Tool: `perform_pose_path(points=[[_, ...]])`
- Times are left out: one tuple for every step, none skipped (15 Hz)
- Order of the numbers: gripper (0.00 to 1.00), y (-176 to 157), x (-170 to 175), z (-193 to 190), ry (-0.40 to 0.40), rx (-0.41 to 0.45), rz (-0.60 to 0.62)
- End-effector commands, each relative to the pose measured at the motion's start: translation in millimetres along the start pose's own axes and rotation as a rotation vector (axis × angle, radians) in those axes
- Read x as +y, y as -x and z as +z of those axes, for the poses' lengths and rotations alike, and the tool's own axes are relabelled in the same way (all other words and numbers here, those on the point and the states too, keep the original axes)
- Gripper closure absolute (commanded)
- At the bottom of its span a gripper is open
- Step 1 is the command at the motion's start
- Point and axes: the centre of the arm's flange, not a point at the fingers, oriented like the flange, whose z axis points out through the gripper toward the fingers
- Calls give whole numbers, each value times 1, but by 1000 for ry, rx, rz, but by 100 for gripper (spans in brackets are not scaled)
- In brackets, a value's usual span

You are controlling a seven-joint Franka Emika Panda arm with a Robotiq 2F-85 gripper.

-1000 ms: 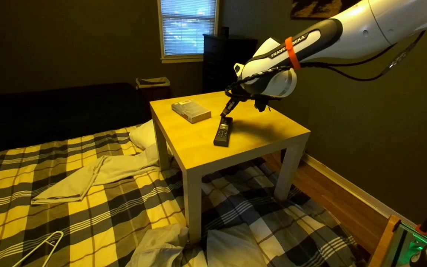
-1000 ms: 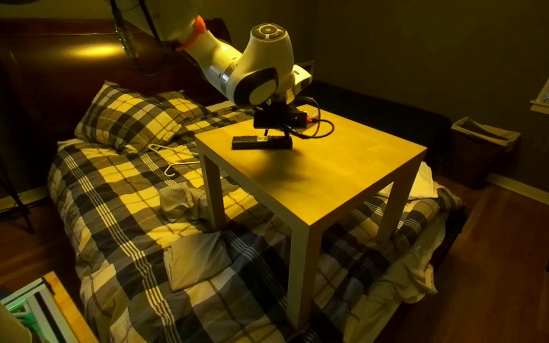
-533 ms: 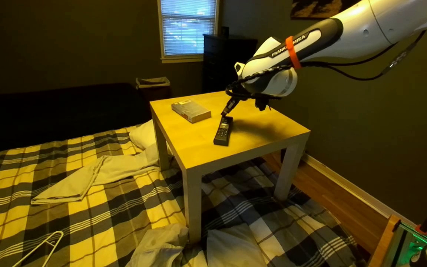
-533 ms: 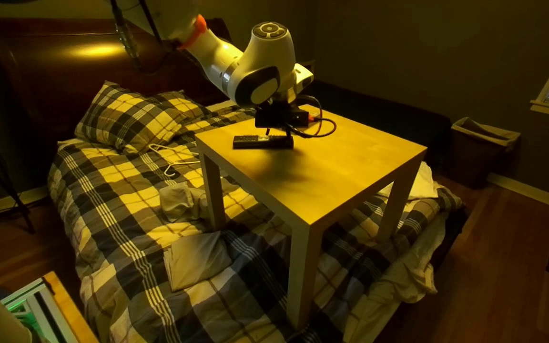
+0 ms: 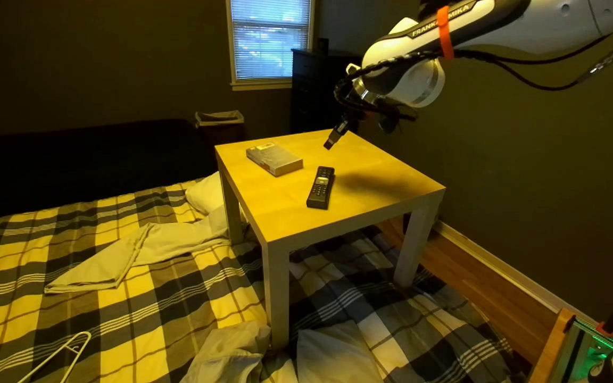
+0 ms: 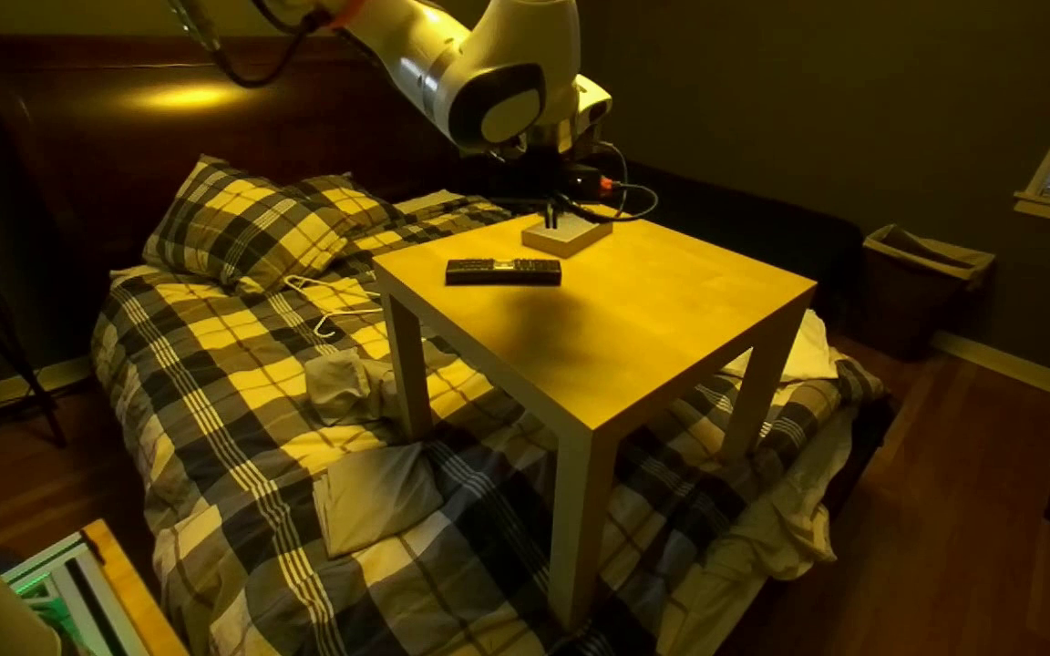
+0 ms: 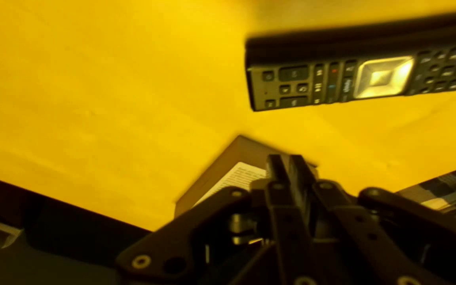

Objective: Press a button on the top part of the remote

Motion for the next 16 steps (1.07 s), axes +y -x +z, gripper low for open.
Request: perform_pose_path(points=[[58,15,-11,-56,-118,-121,-36],[51,18,-13,-70,-133,-150,-50],[44,20,-14,-86,-139,-187,-40],[35,24,-14,-100,-139,-211,-37],[29,27,-15,-116,-142,-227,-21],[20,32,-15,-131,-143,-254,-1],[13,37,-15,-143,-139,-279,22],[5,42,-15,-155,-125,-305,53],[0,47,-17,-167,-105,-330,80],[0,50,-17,-176,-93,-347,101],[0,53,-18,-186,-67,-371,127],[0,55,-19,-195,-41,-384,151],[0,56,-21,-202,15,-379,155],[0,56,-22,-208,49,-312,132],[0,45,-7,-199,-9,-341,128],[0,44,-10,-206,11,-321,125]])
